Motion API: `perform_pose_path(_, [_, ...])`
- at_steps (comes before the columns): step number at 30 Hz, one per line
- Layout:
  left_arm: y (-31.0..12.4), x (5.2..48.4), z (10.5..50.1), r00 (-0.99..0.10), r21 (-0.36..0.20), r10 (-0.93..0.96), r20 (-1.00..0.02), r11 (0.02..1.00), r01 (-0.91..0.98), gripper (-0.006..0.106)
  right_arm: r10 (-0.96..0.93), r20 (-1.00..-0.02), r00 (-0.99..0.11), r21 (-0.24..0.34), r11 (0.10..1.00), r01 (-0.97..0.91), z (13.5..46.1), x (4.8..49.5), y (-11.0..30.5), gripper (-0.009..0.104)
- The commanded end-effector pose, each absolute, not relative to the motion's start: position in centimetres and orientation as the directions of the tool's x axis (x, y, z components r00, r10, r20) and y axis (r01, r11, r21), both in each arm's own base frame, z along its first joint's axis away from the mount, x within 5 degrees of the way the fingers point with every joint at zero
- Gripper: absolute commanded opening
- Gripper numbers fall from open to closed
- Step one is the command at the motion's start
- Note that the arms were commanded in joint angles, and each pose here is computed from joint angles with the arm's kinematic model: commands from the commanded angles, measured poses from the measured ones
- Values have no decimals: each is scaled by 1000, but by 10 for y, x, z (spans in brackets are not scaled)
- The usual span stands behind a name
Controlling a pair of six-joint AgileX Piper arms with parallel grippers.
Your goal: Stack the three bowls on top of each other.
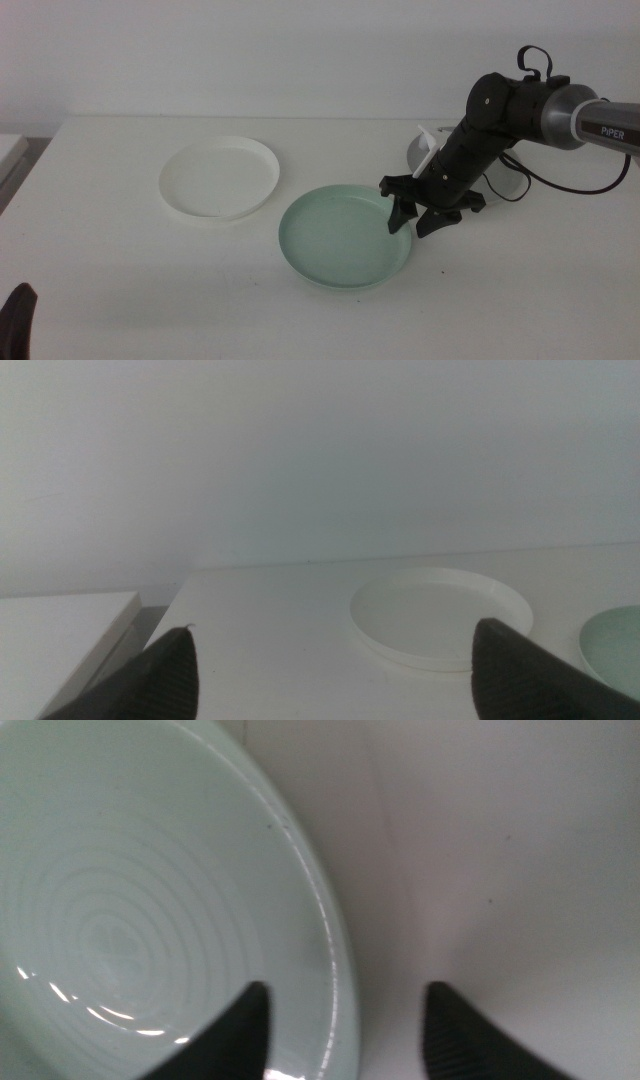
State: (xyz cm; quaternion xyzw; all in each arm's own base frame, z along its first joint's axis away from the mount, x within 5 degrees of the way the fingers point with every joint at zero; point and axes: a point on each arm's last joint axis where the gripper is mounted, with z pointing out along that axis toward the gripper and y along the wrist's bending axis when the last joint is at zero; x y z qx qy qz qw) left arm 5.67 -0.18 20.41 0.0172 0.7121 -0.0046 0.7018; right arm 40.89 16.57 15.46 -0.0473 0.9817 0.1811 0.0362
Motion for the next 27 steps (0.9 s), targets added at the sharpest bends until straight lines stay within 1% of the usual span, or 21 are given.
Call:
perform_pose_path(1, [-2, 56, 205, -3, 13, 13, -1000, 999, 32, 94, -99, -116, -988, 353, 926, -134, 165, 412, 167, 45])
perform_pose_path(3, [-2, 56, 205, -3, 13, 13, -1000, 999, 32, 94, -109, -148, -983, 361, 920, -156, 183, 417, 166, 54])
perform_pose_path(5, [-2, 56, 205, -3, 13, 13, -1000, 999, 32, 94, -98, -202, -974, 370, 914, -169, 207, 423, 161, 59])
perform_pose_path(7, [-2, 56, 205, -3, 13, 13, -1000, 999, 32, 94, -72, -275, -959, 378, 909, -177, 238, 430, 151, 60])
perform_pose_path(10, [-2, 56, 205, -3, 11, 11, -1000, 999, 32, 94, 2, -375, -927, 379, 913, -151, 287, 437, 123, 60])
perform_pose_path(12, [-2, 56, 205, -3, 11, 11, -1000, 999, 32, 94, 56, -422, -905, 354, 929, -108, 308, 442, 99, 63])
perform_pose_path(14, [-2, 56, 205, -3, 11, 11, -1000, 999, 32, 94, 88, -450, -889, 291, 955, -53, 316, 447, 73, 67])
perform_pose_path(15, [-2, 56, 205, -3, 11, 11, -1000, 999, 32, 94, 106, -459, -882, 254, 967, -17, 317, 450, 60, 70])
perform_pose_path(17, [-2, 56, 205, -3, 11, 11, -1000, 999, 32, 94, 131, -465, -875, 199, 979, 40, 313, 454, 39, 73])
perform_pose_path(18, [-2, 56, 205, -3, 11, 11, -1000, 999, 32, 94, 142, -461, -876, 180, 982, 64, 308, 457, 29, 73])
perform_pose_path(22, [-2, 56, 205, -3, 11, 11, -1000, 999, 32, 94, 178, -412, -894, 168, 979, 118, 280, 468, 9, 73])
perform_pose_path(27, [-2, 56, 205, -3, 11, 11, -1000, 999, 32, 94, 186, -350, -918, 156, 978, 139, 235, 484, 6, 73])
